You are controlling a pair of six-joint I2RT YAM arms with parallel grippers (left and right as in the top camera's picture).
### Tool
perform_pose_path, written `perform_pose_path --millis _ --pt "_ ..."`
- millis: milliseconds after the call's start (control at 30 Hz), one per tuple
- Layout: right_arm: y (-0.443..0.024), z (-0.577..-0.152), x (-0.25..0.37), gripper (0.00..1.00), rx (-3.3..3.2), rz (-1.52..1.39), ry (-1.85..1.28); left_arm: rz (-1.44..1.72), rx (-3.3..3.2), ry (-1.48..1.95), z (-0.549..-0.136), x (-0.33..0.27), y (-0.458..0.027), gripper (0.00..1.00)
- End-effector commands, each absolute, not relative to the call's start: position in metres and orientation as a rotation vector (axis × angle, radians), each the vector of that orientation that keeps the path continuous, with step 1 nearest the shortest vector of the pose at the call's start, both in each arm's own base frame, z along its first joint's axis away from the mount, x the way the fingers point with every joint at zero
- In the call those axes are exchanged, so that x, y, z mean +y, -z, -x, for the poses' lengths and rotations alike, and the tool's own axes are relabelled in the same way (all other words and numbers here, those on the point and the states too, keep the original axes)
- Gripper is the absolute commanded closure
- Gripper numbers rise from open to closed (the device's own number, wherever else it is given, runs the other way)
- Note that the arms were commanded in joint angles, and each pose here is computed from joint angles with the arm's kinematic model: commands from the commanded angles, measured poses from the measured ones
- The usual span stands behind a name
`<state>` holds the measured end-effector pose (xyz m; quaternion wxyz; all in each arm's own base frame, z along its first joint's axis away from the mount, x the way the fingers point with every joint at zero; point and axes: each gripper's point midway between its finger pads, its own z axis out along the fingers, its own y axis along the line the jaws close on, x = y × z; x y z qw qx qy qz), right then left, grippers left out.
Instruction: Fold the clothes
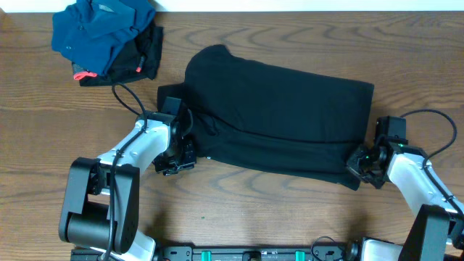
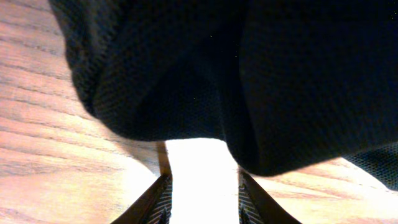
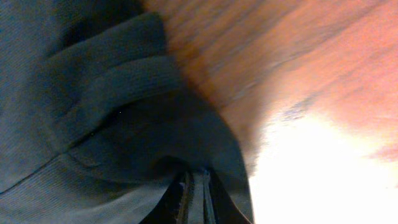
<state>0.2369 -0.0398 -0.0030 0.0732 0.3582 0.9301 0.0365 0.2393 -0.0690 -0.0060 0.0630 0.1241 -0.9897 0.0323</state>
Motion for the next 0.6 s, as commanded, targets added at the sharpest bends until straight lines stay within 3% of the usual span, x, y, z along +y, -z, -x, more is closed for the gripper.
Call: perform_pose_path --millis 0,367,467,567 --pt "-0.003 -0.242 -0.061 0.91 2.755 -1.09 -0.019 -0.393 -2.957 -0.061 -0.229 -0.065 0.012 0.64" --pt "-0.042 -0.274 -0.106 0.88 2.617 -1.099 0.119 -0.239 -3.277 -0.235 -0.266 -0.085 -0.05 0.64" --pt "-0.053 -0.281 -0.111 0.89 2.594 -1.117 0.088 -0.22 -3.416 -0.23 -0.282 -0.081 -0.074 0.53" --pt "-0.066 -0.301 -0.086 0.9 2.616 -1.002 -0.144 -0.1 -3.537 -0.235 -0.299 -0.081 -0.092 0.46"
